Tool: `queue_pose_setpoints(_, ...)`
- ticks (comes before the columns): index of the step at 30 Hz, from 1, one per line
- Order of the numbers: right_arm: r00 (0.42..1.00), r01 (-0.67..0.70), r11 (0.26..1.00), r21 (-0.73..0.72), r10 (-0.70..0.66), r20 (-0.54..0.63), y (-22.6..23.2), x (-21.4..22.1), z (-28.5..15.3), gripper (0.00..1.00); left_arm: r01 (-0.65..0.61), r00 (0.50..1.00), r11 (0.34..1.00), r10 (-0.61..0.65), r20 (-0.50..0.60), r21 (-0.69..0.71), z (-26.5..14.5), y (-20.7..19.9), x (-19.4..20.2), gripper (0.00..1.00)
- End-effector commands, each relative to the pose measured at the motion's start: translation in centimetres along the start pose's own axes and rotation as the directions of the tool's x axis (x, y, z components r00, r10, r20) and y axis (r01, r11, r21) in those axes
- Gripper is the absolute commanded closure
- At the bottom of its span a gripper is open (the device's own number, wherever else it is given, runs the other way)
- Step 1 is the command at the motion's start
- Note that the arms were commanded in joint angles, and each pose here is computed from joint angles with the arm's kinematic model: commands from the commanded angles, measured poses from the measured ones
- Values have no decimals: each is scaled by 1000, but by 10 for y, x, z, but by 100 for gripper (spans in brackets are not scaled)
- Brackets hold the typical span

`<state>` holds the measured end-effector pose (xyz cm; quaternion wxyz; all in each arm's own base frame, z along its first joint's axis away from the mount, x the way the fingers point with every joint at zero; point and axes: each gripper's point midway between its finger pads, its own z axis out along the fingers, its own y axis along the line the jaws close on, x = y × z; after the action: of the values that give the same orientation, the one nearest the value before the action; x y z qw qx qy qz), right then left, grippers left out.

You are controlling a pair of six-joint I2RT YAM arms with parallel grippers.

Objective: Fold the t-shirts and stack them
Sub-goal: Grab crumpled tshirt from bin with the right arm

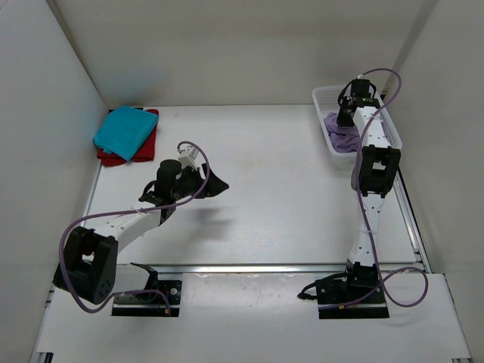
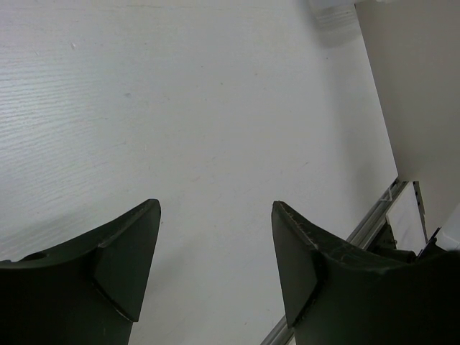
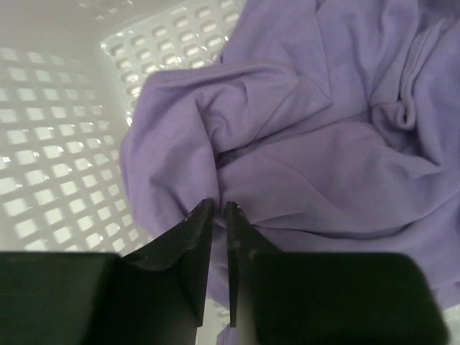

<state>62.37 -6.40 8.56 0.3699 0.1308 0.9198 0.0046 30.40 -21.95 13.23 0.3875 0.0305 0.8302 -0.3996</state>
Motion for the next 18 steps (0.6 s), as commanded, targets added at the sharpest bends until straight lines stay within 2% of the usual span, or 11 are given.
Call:
queue_pose_setpoints(1, 999, -14, 1000, -11, 14, 29, 2, -11, 2, 89, -11, 1000, 1000, 11, 17, 6, 1, 1, -3, 27)
queue_pose_setpoints(2, 999, -12, 1000, -9, 12, 30, 2, -11, 2, 83, -10, 1000, 1000, 10, 22, 10, 0, -1, -6, 27)
queue_pose_setpoints(3, 999, -6, 1000, 7, 5, 36, -3, -13, 1, 72, -8, 1000, 1000, 8, 16, 5, 3, 0, -4, 27)
queue_pose_setpoints(5, 999, 18, 1000, 8, -18, 36, 1, -11, 2, 61, -13, 1000, 1000, 12, 11, 10, 3, 0, -3, 27)
queue_pose_setpoints(7, 1000, 23, 1000, 4, -23, 12, 1, -3, 3, 58, -3, 1000, 1000, 3, 11, 15, 2, 0, -2, 27)
queue_pose_setpoints(8, 1000, 17, 1000, 4, -17, -4, -3, 2, 8, 60, 2, 1000, 1000, -2, 15, 5, 2, 3, -1, 27)
queue_pose_setpoints(10, 1000, 7, 1000, -30, -8, -23, 2, 8, 13, 70, -2, 1000, 1000, 2, 10, 11, 1, 1, 0, 27)
queue_pose_setpoints(12, 1000, -25, 1000, -7, 25, -8, -5, 0, 10, 97, 4, 1000, 1000, -4, 6, 4, 1, 4, 2, 28)
queue_pose_setpoints(15, 998, -38, 999, -29, 39, 49, 0, -23, -6, 100, -2, 1000, 1000, 2, 21, 11, 2, 0, -5, 28)
queue_pose_setpoints(18, 987, -36, 995, -93, 50, 154, 21, -67, -52, 100, 3, 1000, 1000, -3, 8, 13, 5, -2, -5, 28)
